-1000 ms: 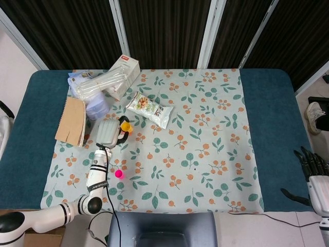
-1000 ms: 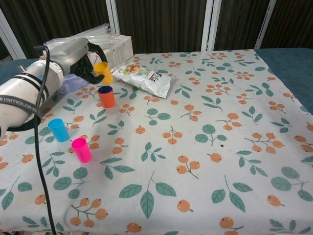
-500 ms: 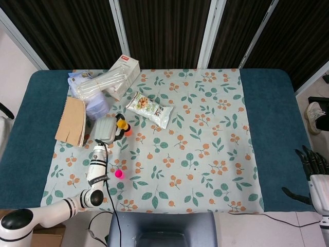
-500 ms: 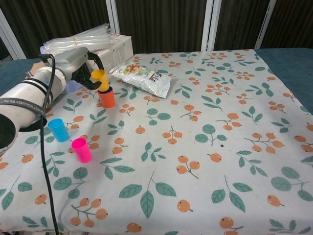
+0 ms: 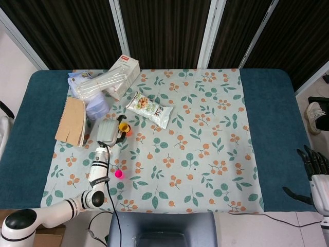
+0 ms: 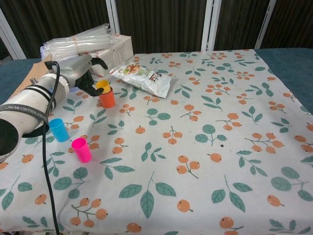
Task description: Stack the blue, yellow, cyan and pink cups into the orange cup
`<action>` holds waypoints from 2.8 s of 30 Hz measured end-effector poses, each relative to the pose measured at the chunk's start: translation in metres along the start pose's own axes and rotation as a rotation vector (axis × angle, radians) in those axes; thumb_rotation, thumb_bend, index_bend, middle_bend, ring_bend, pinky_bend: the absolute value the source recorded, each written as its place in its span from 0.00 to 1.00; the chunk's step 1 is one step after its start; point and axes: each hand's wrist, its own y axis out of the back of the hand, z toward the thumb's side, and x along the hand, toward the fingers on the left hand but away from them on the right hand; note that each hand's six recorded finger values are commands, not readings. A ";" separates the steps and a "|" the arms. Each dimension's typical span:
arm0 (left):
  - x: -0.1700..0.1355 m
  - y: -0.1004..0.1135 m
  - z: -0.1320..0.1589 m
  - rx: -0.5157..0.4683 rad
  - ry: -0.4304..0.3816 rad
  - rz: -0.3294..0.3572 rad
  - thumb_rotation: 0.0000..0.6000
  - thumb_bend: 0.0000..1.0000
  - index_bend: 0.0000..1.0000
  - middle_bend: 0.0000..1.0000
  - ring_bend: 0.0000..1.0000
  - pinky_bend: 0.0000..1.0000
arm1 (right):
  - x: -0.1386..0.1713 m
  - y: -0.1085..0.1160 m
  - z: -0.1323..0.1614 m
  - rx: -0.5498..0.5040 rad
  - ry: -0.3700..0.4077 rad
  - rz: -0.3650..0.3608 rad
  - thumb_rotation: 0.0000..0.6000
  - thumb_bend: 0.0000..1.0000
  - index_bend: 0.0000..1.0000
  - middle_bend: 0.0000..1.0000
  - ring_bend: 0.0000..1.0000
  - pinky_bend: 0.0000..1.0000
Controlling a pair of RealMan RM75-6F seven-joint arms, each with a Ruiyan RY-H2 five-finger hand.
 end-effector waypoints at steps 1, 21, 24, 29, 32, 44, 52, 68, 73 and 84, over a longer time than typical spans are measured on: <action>-0.001 0.000 0.001 -0.002 -0.003 -0.001 1.00 0.37 0.00 1.00 1.00 1.00 | 0.000 0.000 0.000 0.001 0.001 0.000 1.00 0.17 0.00 0.00 0.00 0.00; -0.114 0.013 -0.038 -0.012 -0.115 -0.117 1.00 0.35 0.20 1.00 1.00 1.00 | 0.004 -0.009 0.010 0.014 0.035 0.030 1.00 0.17 0.00 0.00 0.00 0.00; -0.119 0.005 -0.048 0.002 -0.099 -0.131 1.00 0.35 0.22 1.00 1.00 1.00 | 0.004 -0.009 0.009 0.013 0.033 0.026 1.00 0.17 0.00 0.00 0.00 0.00; -0.119 -0.009 -0.064 0.020 -0.065 -0.147 1.00 0.35 0.26 1.00 1.00 1.00 | 0.004 -0.008 0.009 0.013 0.032 0.026 1.00 0.17 0.00 0.00 0.00 0.00; -0.117 -0.014 -0.069 0.034 -0.053 -0.146 1.00 0.35 0.30 1.00 1.00 1.00 | 0.004 -0.008 0.008 0.013 0.031 0.024 1.00 0.17 0.00 0.00 0.00 0.00; -0.117 -0.020 -0.079 0.035 -0.035 -0.151 1.00 0.35 0.37 1.00 1.00 1.00 | 0.003 -0.008 0.008 0.014 0.028 0.023 1.00 0.17 0.00 0.00 0.00 0.00; -0.114 -0.021 -0.085 0.044 -0.021 -0.154 1.00 0.36 0.38 1.00 1.00 1.00 | 0.003 -0.009 0.008 0.017 0.025 0.025 1.00 0.17 0.00 0.00 0.00 0.00; -0.113 -0.019 -0.092 0.042 -0.010 -0.149 1.00 0.36 0.47 1.00 1.00 1.00 | 0.002 -0.010 0.009 0.019 0.026 0.027 1.00 0.17 0.00 0.00 0.00 0.00; -0.111 -0.017 -0.089 0.036 -0.016 -0.140 1.00 0.36 0.51 1.00 1.00 1.00 | 0.002 -0.011 0.010 0.019 0.027 0.029 1.00 0.17 0.00 0.00 0.00 0.00; -0.078 0.029 -0.035 -0.009 -0.096 -0.002 1.00 0.36 0.52 1.00 1.00 1.00 | 0.001 -0.011 0.011 0.017 0.029 0.031 1.00 0.17 0.00 0.00 0.00 0.00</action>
